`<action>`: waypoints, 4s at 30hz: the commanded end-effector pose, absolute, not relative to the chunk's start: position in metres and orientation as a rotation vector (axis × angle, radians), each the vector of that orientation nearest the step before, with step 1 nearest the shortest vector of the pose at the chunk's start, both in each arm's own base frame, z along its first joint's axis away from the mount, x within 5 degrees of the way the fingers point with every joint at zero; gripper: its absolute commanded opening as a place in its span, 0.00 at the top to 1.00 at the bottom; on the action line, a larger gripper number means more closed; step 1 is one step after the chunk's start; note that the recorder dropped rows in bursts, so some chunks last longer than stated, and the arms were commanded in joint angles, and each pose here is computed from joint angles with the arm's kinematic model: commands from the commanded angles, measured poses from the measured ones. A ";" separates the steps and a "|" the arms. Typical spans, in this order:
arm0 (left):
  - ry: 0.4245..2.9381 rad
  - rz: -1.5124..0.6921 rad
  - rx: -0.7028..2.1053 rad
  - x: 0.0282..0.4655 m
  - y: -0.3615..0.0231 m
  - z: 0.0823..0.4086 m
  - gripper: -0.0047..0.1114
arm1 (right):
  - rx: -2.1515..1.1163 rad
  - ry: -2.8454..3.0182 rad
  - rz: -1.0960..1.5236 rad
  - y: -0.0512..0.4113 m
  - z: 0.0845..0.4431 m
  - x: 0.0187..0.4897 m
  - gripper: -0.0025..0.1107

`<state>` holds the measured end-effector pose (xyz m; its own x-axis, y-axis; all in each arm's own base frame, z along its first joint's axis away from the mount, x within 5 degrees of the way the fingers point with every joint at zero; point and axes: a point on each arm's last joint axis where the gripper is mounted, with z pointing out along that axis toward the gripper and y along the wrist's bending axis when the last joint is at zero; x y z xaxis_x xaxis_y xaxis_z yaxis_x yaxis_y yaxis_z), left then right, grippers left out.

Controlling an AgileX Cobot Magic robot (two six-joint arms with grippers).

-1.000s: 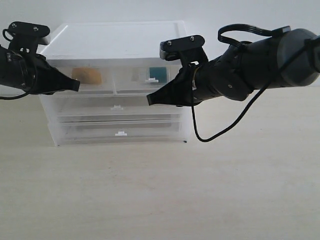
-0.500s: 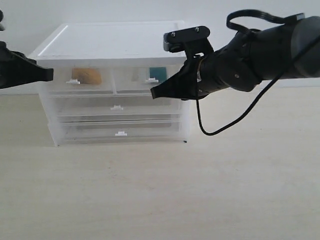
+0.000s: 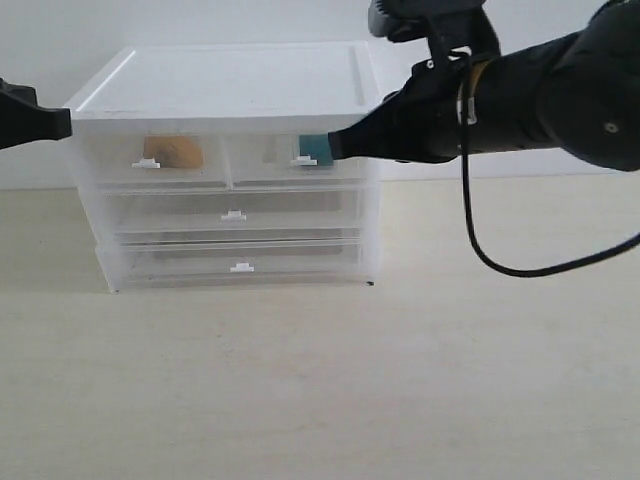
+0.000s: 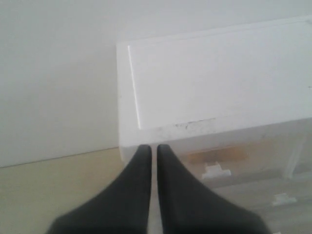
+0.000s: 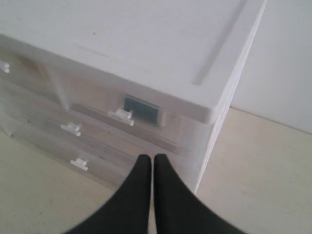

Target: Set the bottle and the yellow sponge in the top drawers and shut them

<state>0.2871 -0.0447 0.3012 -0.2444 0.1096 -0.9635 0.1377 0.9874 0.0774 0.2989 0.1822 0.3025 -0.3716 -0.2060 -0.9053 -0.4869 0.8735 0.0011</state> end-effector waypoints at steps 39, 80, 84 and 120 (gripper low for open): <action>1.221 -0.264 0.087 0.023 -0.008 0.372 0.93 | -0.417 1.143 0.698 0.051 0.303 0.051 0.98; 1.154 -0.117 0.180 -0.010 -0.003 0.364 0.93 | -0.397 1.155 0.621 0.037 0.281 0.038 0.98; 1.167 0.087 0.259 -0.002 0.000 0.353 0.93 | -0.397 1.155 0.621 0.037 0.281 0.038 0.98; 1.493 0.108 -0.009 0.056 0.004 0.212 0.93 | -0.397 1.155 0.621 0.037 0.281 0.038 0.98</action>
